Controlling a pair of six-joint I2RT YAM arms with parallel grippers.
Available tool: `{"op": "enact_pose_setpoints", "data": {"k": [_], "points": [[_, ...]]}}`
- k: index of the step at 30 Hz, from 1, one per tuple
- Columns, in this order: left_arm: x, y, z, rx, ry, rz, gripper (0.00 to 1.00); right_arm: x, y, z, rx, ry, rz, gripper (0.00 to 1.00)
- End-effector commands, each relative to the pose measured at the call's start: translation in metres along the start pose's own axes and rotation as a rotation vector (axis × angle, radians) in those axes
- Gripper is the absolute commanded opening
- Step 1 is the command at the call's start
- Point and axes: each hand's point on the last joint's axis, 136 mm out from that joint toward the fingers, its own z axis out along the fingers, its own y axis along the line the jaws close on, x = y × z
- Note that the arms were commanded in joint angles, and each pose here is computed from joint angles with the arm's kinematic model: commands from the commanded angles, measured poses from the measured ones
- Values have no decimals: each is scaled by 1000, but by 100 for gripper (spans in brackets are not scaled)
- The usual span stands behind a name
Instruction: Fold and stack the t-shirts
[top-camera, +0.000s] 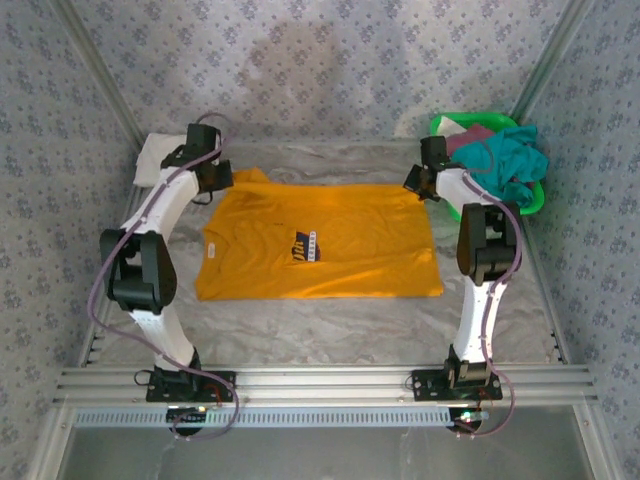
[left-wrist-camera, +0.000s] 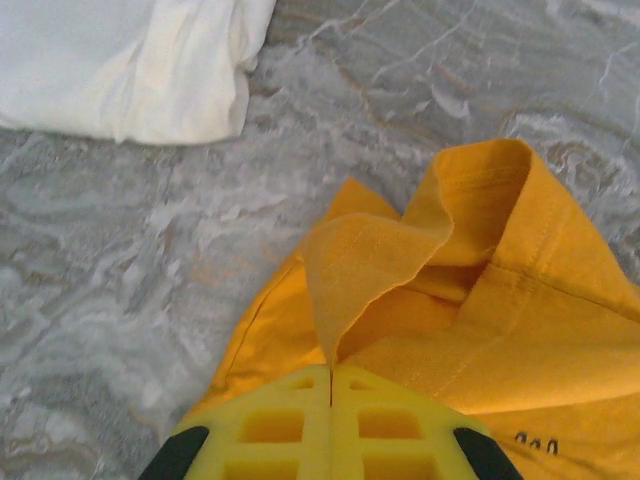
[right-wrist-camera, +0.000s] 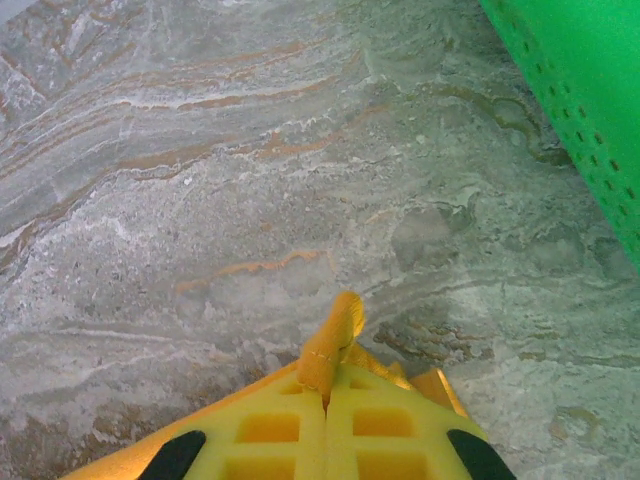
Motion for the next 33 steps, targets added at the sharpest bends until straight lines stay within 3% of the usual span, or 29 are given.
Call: {"op": "enact_pose_setpoints", "data": {"k": [1, 16, 30, 33], "points": [[-8, 6, -25, -19, -72, -13, 0, -28, 0, -26, -17, -115, -14, 0], [71, 23, -26, -77, 58, -33, 0, 18, -17, -55, -4, -89, -60, 0], [109, 22, -29, -90, 129, -28, 0, 60, -25, -67, 10, -44, -82, 1], [122, 22, -28, -100, 155, -29, 0, 69, -29, -68, 13, -29, -83, 7]]}}
